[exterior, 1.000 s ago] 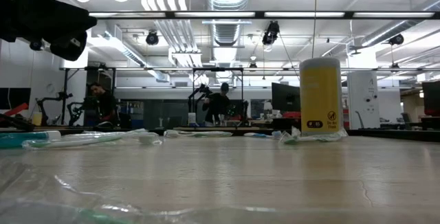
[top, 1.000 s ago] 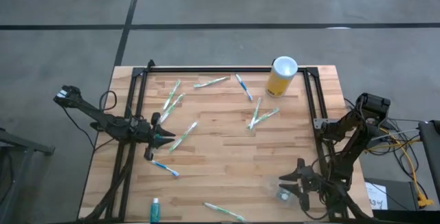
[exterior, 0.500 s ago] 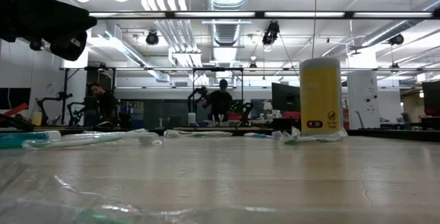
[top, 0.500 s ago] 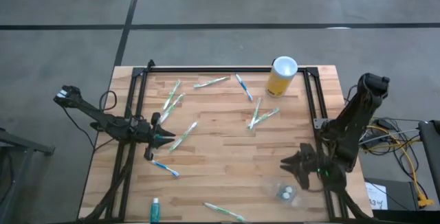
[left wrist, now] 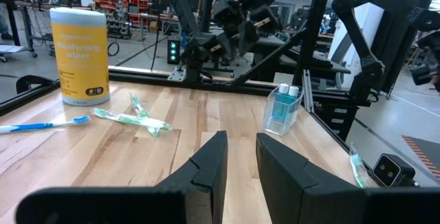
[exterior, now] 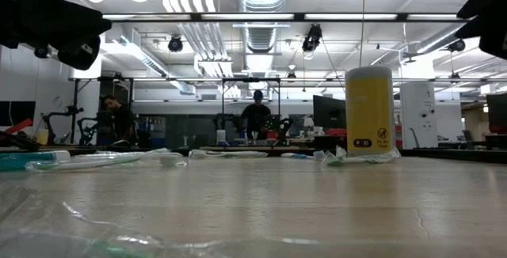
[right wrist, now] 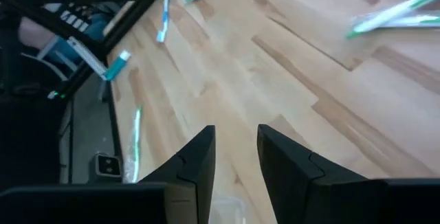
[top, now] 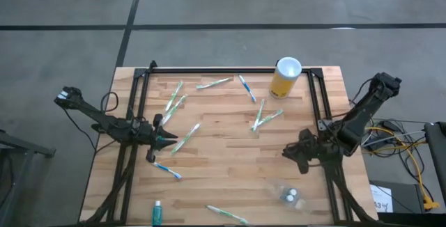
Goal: Pick & Place toothbrushing station
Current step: Put the green toothbrush into the transparent organizer
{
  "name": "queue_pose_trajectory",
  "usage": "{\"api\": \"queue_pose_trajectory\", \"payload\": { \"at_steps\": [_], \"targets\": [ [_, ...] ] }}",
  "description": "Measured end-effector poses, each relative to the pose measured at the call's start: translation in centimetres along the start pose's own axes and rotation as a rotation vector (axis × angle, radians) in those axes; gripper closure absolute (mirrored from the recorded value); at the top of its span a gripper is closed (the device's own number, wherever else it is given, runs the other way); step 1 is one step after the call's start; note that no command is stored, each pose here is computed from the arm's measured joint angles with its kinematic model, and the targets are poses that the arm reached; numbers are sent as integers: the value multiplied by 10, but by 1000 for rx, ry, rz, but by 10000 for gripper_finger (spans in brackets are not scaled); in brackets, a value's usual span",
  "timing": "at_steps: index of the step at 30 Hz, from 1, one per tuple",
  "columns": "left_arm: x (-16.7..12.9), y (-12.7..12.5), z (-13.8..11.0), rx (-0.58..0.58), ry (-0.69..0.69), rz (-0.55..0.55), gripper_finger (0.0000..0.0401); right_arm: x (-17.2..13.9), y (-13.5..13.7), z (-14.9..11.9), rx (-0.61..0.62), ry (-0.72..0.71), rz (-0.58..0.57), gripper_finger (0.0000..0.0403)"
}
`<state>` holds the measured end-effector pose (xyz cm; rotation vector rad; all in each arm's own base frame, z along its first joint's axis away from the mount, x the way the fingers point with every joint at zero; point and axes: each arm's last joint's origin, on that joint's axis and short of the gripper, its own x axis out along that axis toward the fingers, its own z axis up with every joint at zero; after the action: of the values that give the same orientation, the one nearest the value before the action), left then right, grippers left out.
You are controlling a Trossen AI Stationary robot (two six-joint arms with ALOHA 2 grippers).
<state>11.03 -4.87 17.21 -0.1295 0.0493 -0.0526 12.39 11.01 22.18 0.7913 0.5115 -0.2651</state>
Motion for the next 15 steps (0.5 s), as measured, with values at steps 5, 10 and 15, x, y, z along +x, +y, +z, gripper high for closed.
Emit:
{"api": "queue_pose_trajectory", "payload": {
  "at_steps": [5,10,15],
  "targets": [
    [0,0,0,0,0,0,318,6,-3,7,31,19,-29,294],
    [0,0,0,0,0,0,318,4,0,9,-74,65,-12,278],
    [0,0,0,0,0,0,318,-5,7,20,-141,54,-57,263]
  ]
}}
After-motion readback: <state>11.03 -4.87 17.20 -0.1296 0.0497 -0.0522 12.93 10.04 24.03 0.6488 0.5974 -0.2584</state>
